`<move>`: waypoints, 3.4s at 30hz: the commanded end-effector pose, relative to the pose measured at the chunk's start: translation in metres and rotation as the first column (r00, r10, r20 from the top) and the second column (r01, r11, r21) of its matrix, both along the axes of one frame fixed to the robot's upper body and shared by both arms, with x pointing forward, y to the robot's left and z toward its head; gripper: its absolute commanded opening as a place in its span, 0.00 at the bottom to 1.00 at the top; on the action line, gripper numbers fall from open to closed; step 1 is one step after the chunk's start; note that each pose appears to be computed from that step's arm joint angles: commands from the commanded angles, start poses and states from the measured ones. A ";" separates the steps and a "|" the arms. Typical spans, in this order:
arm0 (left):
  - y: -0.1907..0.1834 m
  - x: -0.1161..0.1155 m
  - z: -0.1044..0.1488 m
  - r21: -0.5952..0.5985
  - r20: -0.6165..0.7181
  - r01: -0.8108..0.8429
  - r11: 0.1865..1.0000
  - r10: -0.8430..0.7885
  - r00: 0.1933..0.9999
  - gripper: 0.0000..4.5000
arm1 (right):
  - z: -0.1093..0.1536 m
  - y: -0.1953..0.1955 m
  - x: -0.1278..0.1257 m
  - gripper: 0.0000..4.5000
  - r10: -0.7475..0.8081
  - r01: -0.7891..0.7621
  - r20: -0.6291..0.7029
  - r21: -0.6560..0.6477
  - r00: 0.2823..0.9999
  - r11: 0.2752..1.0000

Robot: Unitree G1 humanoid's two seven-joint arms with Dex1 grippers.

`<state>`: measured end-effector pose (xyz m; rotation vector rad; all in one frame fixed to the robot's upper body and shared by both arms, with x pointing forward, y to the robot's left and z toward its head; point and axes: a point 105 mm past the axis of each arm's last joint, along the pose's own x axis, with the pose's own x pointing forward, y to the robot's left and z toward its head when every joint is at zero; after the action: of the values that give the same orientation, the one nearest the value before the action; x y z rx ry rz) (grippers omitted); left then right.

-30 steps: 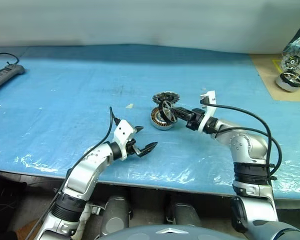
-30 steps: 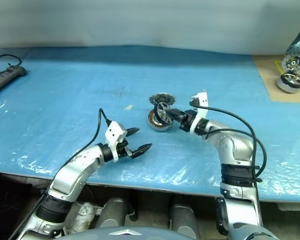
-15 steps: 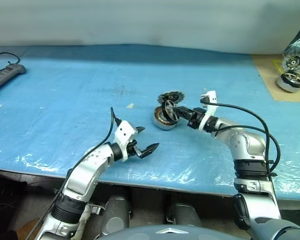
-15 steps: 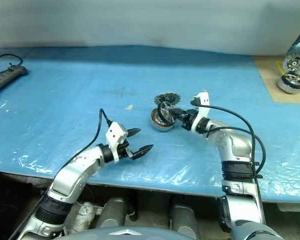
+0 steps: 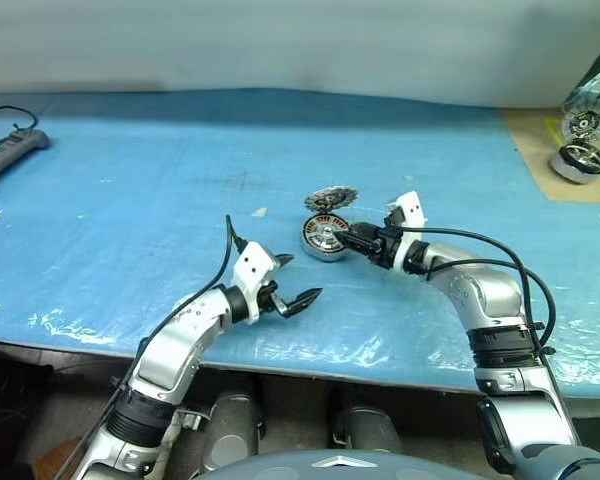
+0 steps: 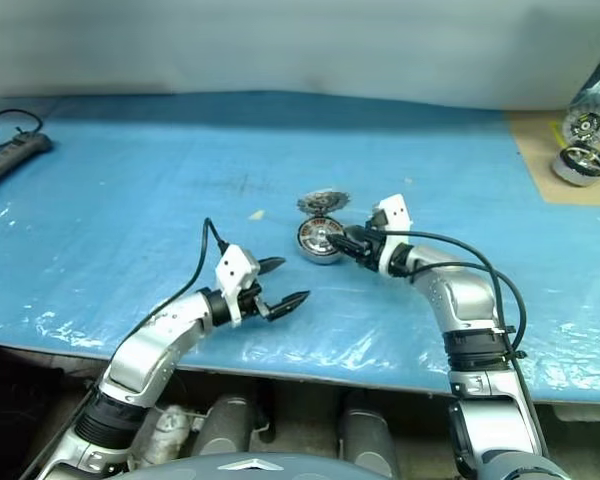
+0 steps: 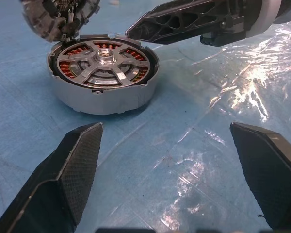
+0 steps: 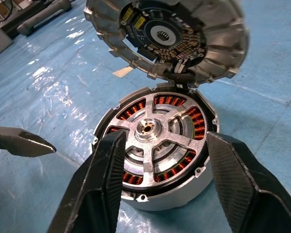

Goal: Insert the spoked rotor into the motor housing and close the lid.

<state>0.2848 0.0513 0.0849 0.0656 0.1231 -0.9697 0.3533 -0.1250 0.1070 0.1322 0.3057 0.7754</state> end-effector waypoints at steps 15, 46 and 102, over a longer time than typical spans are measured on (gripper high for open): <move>0.001 0.002 0.011 -0.023 0.037 -0.003 1.000 0.004 0.999 1.00 | 0.025 0.043 0.008 0.01 0.072 -0.079 0.087 0.077 0.994 0.994; -0.032 0.154 0.136 -0.324 0.146 0.032 0.946 0.016 0.989 0.79 | 0.006 -0.022 -0.043 0.00 -0.005 0.005 -0.011 0.012 1.000 1.000; 0.012 0.059 0.057 -0.101 0.188 0.378 0.920 -0.355 0.916 0.00 | 0.041 0.019 -0.008 0.29 0.022 0.001 0.203 -0.113 0.979 0.994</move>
<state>0.3484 0.0619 0.1343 0.0011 -0.0813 -1.3530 0.3426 -0.1121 0.1423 -0.0127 0.1998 0.7551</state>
